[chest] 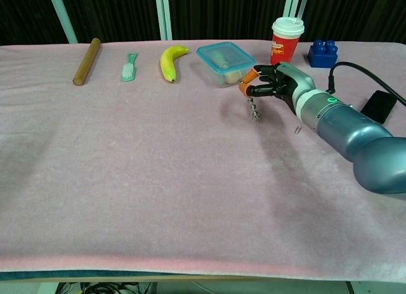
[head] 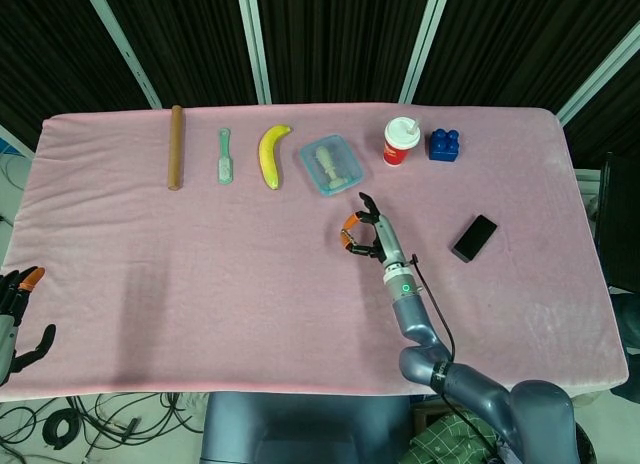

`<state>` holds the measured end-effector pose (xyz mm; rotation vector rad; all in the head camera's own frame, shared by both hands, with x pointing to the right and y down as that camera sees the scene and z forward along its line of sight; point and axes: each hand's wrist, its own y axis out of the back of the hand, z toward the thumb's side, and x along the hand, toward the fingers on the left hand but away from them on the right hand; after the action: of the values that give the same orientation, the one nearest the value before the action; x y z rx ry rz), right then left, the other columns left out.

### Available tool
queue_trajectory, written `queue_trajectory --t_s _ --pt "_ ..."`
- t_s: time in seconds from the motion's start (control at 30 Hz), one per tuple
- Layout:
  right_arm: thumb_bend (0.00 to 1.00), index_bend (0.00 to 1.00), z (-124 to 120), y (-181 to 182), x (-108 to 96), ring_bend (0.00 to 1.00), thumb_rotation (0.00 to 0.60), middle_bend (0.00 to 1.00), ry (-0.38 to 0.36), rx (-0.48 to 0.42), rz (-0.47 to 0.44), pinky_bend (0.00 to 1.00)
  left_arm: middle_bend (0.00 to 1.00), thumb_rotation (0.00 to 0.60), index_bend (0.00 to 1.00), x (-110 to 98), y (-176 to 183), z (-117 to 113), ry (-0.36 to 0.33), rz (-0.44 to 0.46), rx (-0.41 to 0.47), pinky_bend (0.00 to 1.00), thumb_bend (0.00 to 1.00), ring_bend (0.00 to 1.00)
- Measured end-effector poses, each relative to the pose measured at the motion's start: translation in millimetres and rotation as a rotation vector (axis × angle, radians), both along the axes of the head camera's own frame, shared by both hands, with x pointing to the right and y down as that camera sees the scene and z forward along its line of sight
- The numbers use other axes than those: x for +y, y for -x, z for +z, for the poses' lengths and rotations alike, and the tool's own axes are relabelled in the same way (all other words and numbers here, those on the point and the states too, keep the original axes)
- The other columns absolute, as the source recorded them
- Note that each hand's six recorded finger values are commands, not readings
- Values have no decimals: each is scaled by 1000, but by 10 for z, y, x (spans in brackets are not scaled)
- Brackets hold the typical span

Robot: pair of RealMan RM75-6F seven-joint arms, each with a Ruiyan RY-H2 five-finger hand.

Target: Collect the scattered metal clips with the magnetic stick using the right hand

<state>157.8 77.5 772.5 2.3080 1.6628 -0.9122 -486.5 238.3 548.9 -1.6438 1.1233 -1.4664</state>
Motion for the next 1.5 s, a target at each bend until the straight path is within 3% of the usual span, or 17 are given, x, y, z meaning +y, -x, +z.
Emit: queue_trajectory --t_s 0.33,0.67,1.5 --pt "388 663 -120 -235 132 0 600 0 -4 12 -16 168 77 600 73 1 -5 0 -2 2 -4 0 422 0" --pt "388 663 -214 -538 257 0 600 0 -10 4 36 168 77 600 73 4 -9 -3 -5 3 -12 0 422 0" --pt "387 663 36 -814 348 0 600 0 28 39 89 168 77 600 74 3 -16 -2 -8 4 -18 0 422 0"
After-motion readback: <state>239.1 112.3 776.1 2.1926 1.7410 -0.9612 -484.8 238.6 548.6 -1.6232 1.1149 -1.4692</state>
